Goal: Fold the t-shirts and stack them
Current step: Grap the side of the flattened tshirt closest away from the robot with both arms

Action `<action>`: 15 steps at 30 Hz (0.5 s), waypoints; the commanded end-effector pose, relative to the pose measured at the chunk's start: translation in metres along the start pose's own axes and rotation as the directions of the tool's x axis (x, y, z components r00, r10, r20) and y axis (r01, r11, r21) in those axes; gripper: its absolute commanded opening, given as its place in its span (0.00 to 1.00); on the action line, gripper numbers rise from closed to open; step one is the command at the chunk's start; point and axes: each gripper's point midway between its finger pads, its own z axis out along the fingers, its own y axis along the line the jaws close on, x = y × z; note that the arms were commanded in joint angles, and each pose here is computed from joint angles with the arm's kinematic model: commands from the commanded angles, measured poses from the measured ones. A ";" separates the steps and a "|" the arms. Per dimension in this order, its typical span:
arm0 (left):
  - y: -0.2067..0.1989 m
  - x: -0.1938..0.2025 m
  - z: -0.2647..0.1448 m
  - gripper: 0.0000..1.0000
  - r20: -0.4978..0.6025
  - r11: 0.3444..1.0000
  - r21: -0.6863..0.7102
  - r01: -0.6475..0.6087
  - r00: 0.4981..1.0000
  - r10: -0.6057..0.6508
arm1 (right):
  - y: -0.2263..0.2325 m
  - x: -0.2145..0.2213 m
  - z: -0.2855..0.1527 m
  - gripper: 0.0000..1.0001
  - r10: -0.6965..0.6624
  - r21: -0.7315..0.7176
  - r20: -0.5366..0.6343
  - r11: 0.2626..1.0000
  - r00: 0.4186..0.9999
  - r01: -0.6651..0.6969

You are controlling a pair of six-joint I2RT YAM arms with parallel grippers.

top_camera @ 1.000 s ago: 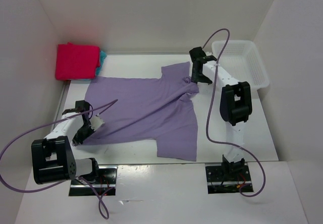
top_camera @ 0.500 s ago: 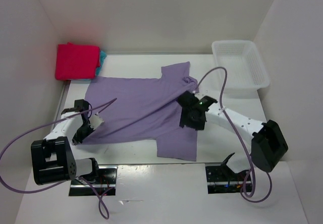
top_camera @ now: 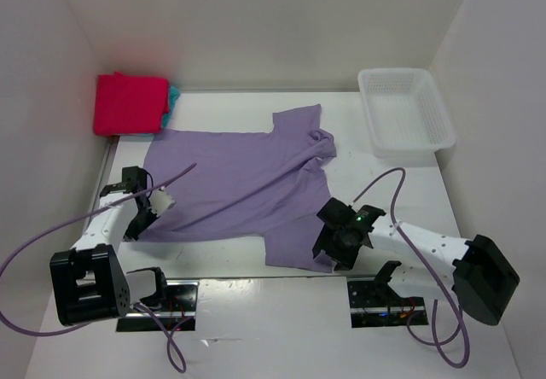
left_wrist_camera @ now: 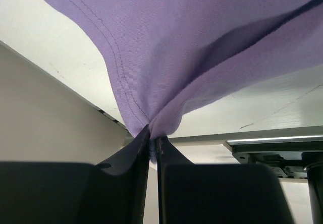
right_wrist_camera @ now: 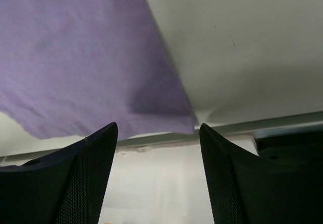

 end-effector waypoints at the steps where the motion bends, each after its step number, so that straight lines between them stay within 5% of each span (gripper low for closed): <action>1: 0.001 0.000 -0.006 0.14 0.021 1.000 -0.001 -0.006 1.000 0.006 | 0.019 0.008 0.013 0.71 0.054 -0.061 -0.052 0.996 0.997 -0.057; 9: 0.003 -0.001 -0.009 0.14 0.033 1.000 -0.015 -0.009 0.999 0.010 | 0.007 0.002 0.026 0.65 0.059 0.004 -0.015 0.998 0.998 -0.059; 12: 0.003 -0.002 -0.010 0.14 0.046 1.000 -0.016 -0.007 0.999 0.008 | 0.011 0.001 0.026 0.35 0.060 0.013 -0.017 0.998 0.998 -0.059; 13: 0.003 -0.002 -0.010 0.14 0.046 1.000 -0.016 -0.007 0.999 0.008 | 0.009 0.001 0.028 0.05 0.046 0.026 -0.020 0.999 0.999 -0.046; 15: 0.001 0.000 -0.010 0.14 0.040 1.000 -0.010 -0.009 0.999 0.010 | 0.008 0.003 0.028 0.00 0.027 0.026 -0.022 0.999 0.999 -0.026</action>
